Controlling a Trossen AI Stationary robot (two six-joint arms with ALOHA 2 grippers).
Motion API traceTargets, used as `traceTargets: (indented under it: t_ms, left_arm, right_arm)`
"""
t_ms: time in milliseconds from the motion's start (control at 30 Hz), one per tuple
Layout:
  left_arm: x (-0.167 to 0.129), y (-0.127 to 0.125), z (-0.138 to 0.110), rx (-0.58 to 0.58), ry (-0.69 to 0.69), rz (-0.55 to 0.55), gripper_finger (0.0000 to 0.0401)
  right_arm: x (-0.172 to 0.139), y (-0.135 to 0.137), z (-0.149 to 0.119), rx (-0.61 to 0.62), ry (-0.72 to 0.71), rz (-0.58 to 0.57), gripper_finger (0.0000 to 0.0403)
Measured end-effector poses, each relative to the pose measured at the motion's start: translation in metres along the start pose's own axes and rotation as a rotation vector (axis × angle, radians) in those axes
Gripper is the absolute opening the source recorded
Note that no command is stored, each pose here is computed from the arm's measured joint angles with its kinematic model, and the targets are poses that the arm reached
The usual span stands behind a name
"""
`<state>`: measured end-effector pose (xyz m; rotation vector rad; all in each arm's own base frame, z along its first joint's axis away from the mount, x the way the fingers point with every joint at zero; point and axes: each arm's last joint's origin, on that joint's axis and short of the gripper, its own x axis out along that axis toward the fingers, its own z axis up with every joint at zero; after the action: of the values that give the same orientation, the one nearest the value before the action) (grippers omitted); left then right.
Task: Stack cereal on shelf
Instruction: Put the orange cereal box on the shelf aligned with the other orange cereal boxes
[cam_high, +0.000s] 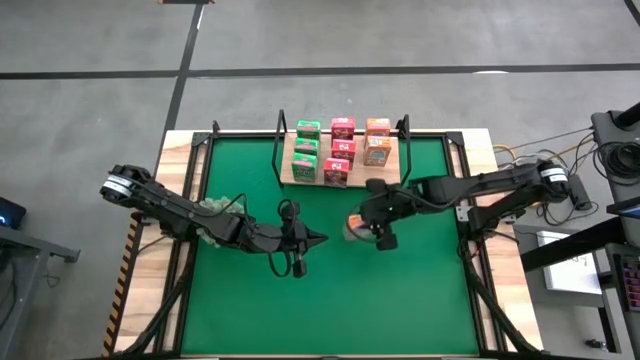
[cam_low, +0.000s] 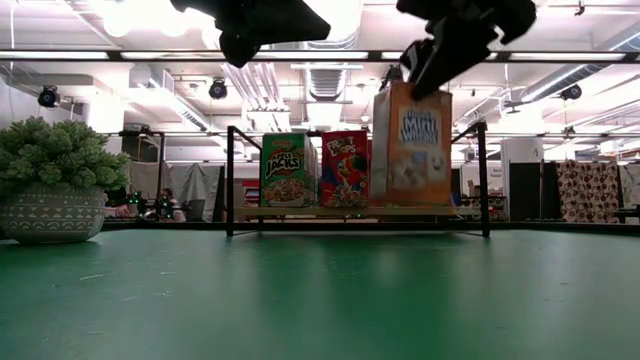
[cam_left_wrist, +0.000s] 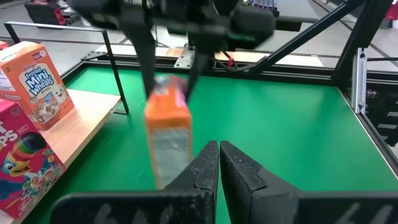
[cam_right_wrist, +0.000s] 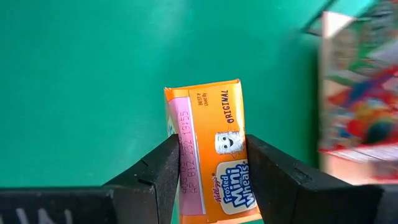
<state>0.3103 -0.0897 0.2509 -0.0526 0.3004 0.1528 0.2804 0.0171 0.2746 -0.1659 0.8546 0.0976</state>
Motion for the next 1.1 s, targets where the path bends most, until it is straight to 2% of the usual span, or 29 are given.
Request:
traceTargets:
  t_ms: [333,700,867,1100]
  left_arm:
    - [0.0,0.0,0.0,0.0,0.0,0.0,0.0]
    - [0.0,0.0,0.0,0.004,-0.001,-0.001,0.0]
    - [0.0,0.0,0.0,0.006,-0.001,-0.001,0.0]
    - [0.0,0.0,0.0,0.015,-0.001,-0.001,0.0]
  right_arm:
    - [-0.042,-0.033,0.004,0.056,-0.025,-0.15,0.016]
    - [-0.05,-0.088,-0.037,0.171,0.061,-0.286,0.016]
    - [-0.049,-0.106,-0.048,0.209,0.049,-0.245,0.016]
    - [-0.049,-0.112,-0.053,0.211,0.054,-0.237,0.016]
